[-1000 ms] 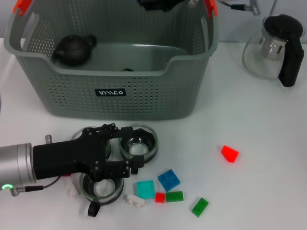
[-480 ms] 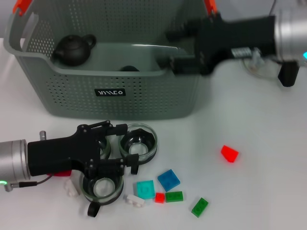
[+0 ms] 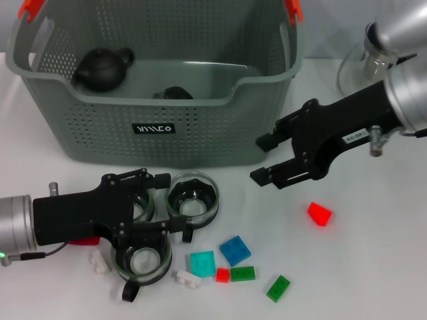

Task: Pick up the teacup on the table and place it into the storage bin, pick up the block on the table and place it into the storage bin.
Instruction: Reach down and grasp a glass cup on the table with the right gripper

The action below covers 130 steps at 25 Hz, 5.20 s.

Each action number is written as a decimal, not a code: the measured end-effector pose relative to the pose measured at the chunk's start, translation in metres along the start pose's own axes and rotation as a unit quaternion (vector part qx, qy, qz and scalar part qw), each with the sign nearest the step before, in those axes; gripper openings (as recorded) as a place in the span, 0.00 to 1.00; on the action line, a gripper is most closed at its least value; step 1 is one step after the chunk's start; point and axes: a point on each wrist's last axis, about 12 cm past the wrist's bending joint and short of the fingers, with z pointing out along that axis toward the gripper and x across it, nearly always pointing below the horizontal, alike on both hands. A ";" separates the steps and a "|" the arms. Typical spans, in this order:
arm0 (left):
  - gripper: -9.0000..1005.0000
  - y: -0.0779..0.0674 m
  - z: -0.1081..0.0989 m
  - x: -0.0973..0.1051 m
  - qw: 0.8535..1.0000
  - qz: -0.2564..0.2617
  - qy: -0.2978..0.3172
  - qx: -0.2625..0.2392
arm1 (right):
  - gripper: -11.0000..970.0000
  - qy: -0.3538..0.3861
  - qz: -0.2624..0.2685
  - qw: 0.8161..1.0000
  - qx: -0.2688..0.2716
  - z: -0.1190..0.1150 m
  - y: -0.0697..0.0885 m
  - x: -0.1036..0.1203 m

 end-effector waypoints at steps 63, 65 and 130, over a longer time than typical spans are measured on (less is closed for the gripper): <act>0.83 -0.003 -0.011 0.008 0.998 -0.019 -0.027 -0.046 | 0.65 0.208 -0.289 0.934 0.004 0.140 0.022 -0.041; 0.83 -0.003 -0.011 0.008 0.998 -0.021 -0.028 -0.046 | 0.65 0.210 -0.295 0.932 0.006 0.144 0.022 -0.038; 0.83 -0.003 -0.013 0.011 0.998 -0.025 -0.025 -0.057 | 0.45 0.206 -0.311 0.928 0.018 0.166 0.024 -0.023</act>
